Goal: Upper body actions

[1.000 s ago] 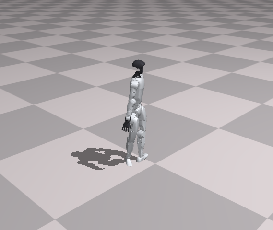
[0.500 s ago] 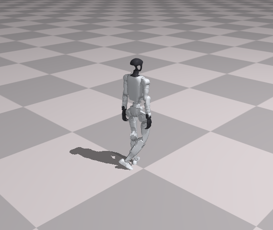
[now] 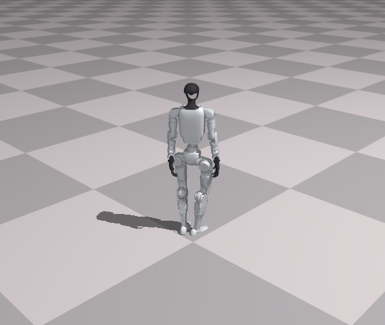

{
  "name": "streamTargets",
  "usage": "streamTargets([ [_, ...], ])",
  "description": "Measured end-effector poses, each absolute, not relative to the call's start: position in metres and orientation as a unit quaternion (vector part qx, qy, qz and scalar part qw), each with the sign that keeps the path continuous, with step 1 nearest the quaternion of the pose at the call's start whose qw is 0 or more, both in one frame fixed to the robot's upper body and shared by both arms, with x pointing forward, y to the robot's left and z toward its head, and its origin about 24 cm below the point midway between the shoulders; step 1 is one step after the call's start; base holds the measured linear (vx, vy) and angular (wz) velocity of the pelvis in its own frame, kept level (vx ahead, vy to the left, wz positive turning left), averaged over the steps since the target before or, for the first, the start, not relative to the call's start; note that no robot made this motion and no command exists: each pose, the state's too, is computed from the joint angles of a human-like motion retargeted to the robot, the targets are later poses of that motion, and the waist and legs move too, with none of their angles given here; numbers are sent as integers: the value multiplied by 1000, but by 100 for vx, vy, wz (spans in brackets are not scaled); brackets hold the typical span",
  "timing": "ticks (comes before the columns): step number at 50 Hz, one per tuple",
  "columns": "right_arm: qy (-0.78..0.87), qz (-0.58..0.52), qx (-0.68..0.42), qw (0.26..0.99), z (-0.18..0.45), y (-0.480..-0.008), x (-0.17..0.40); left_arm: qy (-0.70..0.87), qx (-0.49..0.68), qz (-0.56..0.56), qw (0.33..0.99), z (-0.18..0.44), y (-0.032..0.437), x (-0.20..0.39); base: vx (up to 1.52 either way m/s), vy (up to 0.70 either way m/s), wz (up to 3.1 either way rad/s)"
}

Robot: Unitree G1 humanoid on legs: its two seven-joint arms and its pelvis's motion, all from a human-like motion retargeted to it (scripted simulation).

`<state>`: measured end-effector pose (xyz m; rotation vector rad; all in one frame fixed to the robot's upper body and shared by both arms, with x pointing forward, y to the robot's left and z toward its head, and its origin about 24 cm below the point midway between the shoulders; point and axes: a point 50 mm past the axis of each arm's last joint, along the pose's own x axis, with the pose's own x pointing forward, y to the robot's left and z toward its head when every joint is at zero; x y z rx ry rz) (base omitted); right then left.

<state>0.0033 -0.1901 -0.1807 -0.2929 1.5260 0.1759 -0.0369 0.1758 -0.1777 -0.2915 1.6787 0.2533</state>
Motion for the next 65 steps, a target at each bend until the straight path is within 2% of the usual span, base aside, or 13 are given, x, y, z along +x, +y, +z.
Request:
streamTargets([
  [5,671,95,-135,723,-181,-187,16,748,-132,139,635,-176,179,-47,-7,-6,-53],
  [10,667,92,-143,725,-180,-189,14,756,-93,103,640,-176,176,-50,-7,4,-150],
  [20,661,65,-145,733,-178,-204,22,723,-40,40,688,-180,177,-19,-20,7,-181],
  [26,676,43,-129,724,-178,-209,16,705,33,17,708,-177,211,0,-46,-1,-275],
  [30,700,36,-110,704,-177,-213,2,713,81,21,697,-173,228,-12,-30,-6,-349],
  [40,719,-51,-56,691,-172,-236,-3,757,9,41,652,-174,204,-53,-25,-18,-328],
  [45,710,-94,-19,697,-171,-235,6,732,24,20,680,-177,205,-33,-15,-27,-265],
  [51,743,-98,4,663,-171,-228,-20,703,61,-25,708,-177,214,-11,9,-24,-162],
  [57,759,-56,-18,649,-172,-219,-22,680,43,-20,732,-175,219,-2,15,-19,-237],
  [65,689,46,-93,718,-176,-212,35,695,-4,-4,719,-177,207,-9,4,0,-202],
])
